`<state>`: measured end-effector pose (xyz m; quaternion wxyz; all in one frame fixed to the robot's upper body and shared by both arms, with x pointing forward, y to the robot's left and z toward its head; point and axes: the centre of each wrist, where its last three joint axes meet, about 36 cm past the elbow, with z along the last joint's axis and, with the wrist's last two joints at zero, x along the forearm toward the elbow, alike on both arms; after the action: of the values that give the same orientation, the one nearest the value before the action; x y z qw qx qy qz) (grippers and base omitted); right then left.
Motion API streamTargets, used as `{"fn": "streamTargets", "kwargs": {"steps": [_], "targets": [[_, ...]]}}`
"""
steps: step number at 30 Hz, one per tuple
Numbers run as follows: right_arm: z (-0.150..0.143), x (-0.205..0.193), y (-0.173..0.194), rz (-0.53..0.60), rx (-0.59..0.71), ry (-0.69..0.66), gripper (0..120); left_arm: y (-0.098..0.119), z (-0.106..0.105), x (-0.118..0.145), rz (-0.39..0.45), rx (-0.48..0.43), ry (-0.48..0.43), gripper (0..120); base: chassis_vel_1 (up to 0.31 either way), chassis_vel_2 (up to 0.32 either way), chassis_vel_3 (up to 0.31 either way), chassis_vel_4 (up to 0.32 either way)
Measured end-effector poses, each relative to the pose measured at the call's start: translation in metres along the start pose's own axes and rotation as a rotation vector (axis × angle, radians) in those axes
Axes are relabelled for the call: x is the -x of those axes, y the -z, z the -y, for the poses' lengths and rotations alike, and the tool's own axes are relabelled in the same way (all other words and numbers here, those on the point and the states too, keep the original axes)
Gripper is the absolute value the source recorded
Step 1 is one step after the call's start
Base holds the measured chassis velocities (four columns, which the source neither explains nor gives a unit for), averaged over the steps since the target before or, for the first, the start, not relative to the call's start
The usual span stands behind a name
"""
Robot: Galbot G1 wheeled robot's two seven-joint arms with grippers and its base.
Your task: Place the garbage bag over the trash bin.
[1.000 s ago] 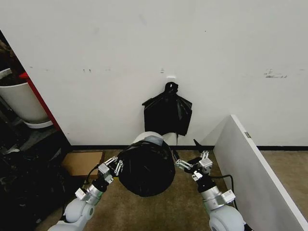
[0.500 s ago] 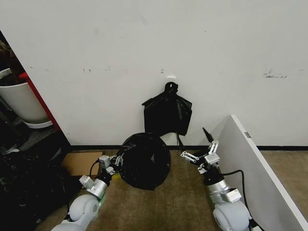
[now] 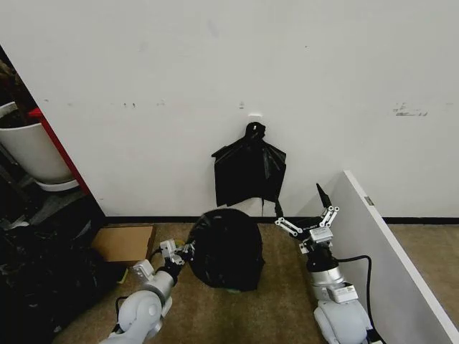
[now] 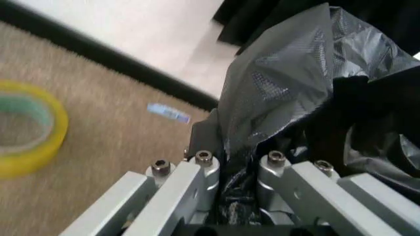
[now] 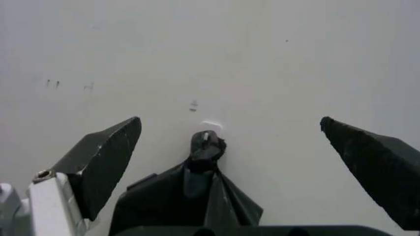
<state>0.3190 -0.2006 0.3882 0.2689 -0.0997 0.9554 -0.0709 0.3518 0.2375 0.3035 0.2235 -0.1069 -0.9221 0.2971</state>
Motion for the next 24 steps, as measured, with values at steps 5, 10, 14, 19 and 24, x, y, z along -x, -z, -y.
{"fn": "streamTargets", "kwargs": {"steps": [5, 10, 14, 19, 24], "targets": [[-0.005, -0.001, -0.001, -0.006, 0.016, 0.007, 100, -0.005, 0.003, 0.002, -0.018, -0.001, 0.015, 4, 0.000, 0.000, 0.000, 0.000], [-0.008, -0.003, -0.001, -0.012, 0.027, 0.013, 100, -0.010, 0.002, 0.006, -0.027, -0.003, 0.037, 5, 0.000, 0.000, 0.000, 0.000], [-0.008, -0.003, -0.001, -0.013, 0.030, 0.016, 100, -0.013, 0.002, 0.007, -0.030, -0.014, 0.043, 17, 0.000, 0.000, 0.000, 0.000], [-0.008, -0.004, -0.001, -0.015, 0.034, 0.018, 100, -0.015, 0.004, 0.006, -0.032, -0.019, 0.049, 34, 0.000, 0.000, 0.000, 0.000], [-0.011, -0.006, 0.000, -0.017, 0.043, 0.021, 100, -0.009, 0.007, -0.001, -0.020, -0.001, 0.036, 55, 0.000, 0.000, 0.000, 0.000]]}}
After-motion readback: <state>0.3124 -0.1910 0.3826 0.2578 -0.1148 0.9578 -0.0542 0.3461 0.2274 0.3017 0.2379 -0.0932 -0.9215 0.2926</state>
